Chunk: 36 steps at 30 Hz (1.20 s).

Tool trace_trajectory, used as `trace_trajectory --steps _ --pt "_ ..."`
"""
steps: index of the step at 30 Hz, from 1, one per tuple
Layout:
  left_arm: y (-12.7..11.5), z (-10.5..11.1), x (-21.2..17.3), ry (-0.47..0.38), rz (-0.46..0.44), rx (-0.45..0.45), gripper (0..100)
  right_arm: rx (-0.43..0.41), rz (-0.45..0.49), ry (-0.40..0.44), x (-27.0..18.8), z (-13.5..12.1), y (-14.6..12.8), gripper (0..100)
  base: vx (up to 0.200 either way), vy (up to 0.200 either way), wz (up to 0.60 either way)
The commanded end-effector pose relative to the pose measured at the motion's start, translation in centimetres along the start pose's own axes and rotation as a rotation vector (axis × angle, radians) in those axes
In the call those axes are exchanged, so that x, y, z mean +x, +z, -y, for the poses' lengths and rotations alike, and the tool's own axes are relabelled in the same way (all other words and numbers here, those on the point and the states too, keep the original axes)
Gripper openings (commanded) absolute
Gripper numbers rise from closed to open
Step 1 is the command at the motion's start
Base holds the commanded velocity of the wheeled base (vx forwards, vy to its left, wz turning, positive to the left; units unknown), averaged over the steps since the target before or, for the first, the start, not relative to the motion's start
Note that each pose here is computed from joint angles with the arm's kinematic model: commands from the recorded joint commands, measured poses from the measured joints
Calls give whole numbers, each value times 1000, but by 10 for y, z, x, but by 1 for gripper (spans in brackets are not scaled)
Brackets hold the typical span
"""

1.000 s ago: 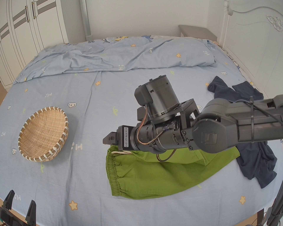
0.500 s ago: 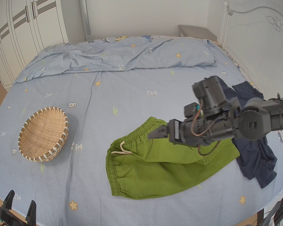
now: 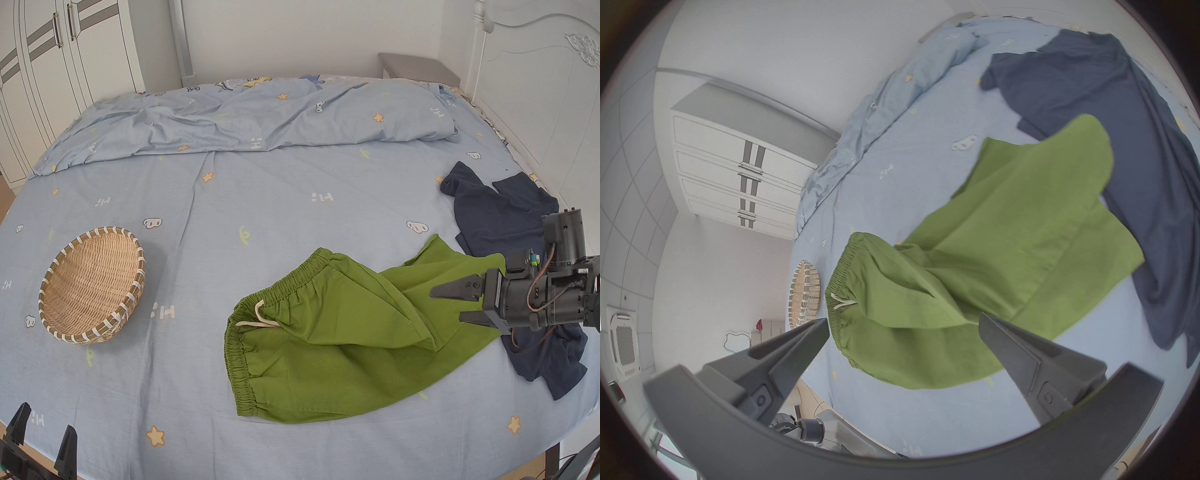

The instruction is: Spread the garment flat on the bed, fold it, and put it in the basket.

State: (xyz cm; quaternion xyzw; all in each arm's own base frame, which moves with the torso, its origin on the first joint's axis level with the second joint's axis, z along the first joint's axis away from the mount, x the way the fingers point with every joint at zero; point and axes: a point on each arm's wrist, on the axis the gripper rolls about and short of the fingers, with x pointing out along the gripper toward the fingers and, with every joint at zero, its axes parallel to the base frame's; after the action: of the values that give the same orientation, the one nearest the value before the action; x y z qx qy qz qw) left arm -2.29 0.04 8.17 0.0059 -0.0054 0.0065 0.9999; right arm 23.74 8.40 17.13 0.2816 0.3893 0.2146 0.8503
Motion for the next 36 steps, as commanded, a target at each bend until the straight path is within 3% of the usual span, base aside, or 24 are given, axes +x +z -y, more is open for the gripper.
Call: trace_trajectory --steps 1,2,3,5,6,7,8,9,10,12,14,15,16,21,23,25,27,28,30,36 --pt "15 0 -6 -6 83 6 100 26 28 -15 -20 12 -9 100 0 0 0" --pt "65 -1 -21 -50 213 -26 100 29 17 -8 -22 14 -15 100 0 0 0" --pt "89 -2 -20 -91 201 -62 100 28 12 5 -23 15 -17 100 0 0 0" --pt "115 -3 -8 -159 92 -128 100 24 -1 36 -23 16 -20 100 0 0 0" --pt "115 -3 -8 -159 92 -128 100 24 -1 36 -23 16 -20 100 0 0 0" --pt "121 -1 11 -240 -55 -151 100 18 -3 62 -22 17 -22 100 0 0 0" --pt "121 -1 12 -247 -64 -154 100 16 -2 65 -22 17 -22 100 0 0 0" --pt "120 4 31 -352 -182 -166 100 7 11 77 -22 17 -21 100 0 0 0" --pt "115 11 49 -448 -301 -198 100 -2 25 81 -20 17 -20 100 0 0 0" --pt "105 22 72 -554 -483 -299 100 -26 50 81 -19 19 -20 100 0 0 0" --pt "99 32 90 -607 -594 -382 100 -48 65 67 -17 21 -21 100 0 0 0" --pt "99 32 90 -607 -594 -382 100 -48 65 67 -17 21 -21 100 0 0 0" --pt "85 43 110 -658 -717 -445 100 -58 62 48 -12 24 -22 100 0 0 0" --pt "38 63 151 -780 -908 -482 100 -53 36 28 -4 28 -23 100 0 0 0" --pt "28 66 159 -802 -932 -477 100 -52 31 30 -3 29 -24 100 0 0 0" --pt "0 74 177 -838 -967 -403 100 -55 19 30 -3 30 -27 100 0 0 0" --pt "-2 74 178 -839 -967 -399 100 -56 18 29 -3 31 -28 100 0 0 0" --pt "-31 81 195 -866 -1011 -308 100 -81 15 23 -3 32 -29 100 0 0 0" --pt "-48 85 204 -885 -1028 -257 100 -82 20 22 -4 32 -28 100 0 0 0" --pt "-57 88 215 -894 -999 -256 100 -71 39 17 -7 35 -25 100 0 0 0"
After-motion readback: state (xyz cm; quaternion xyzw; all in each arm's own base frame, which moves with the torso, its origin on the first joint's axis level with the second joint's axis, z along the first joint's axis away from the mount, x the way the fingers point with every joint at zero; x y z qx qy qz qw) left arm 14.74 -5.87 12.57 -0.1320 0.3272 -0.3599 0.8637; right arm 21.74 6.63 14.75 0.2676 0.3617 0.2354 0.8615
